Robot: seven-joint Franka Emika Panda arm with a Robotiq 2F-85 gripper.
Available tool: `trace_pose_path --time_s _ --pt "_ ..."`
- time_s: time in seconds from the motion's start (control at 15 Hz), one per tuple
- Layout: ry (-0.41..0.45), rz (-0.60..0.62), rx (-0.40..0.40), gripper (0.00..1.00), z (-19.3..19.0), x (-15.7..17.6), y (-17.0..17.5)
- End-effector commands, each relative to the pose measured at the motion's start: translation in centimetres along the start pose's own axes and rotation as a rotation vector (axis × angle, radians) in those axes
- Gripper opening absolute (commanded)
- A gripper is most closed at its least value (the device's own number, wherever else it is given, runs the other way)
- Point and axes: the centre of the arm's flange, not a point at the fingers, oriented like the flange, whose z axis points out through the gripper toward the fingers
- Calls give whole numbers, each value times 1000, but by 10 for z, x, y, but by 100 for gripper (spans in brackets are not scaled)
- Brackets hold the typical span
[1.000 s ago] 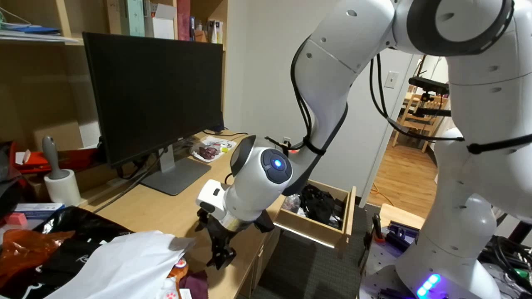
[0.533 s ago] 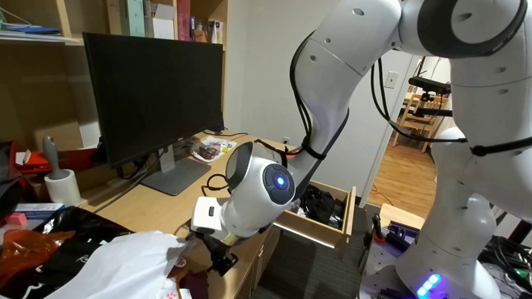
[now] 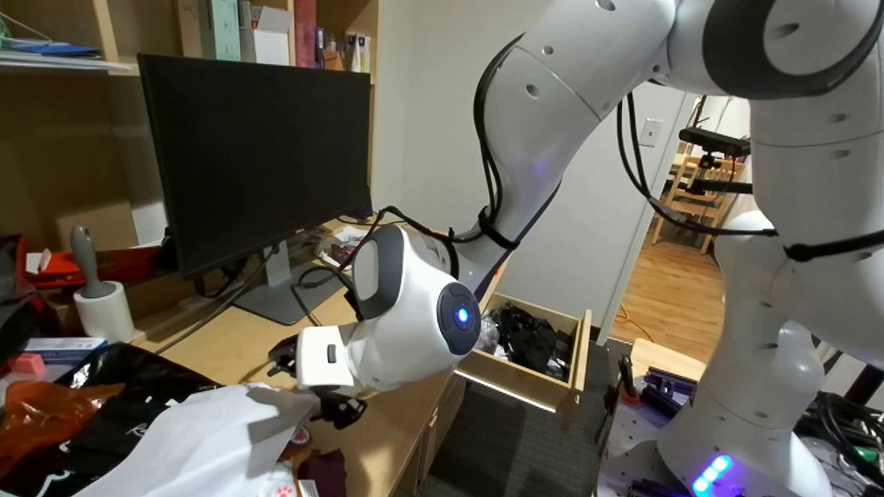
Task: Move the purple cloth to the left side of the desk then move the papers to the left side as well
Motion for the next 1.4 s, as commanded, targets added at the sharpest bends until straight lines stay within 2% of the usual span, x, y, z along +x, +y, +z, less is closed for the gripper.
trace_pose_path --time_s 0.0,0.4,0.67,0.93,1.07,1.33 --pt "28 -3 -35 73 20 -1 0" --pt "34 48 -32 33 28 -4 1" --pt "30 169 -55 9 20 -11 14" --pt "56 365 -113 3 3 -17 40" --pt "80 464 -152 9 -3 -17 55" --pt "116 589 -216 9 -8 -13 75"
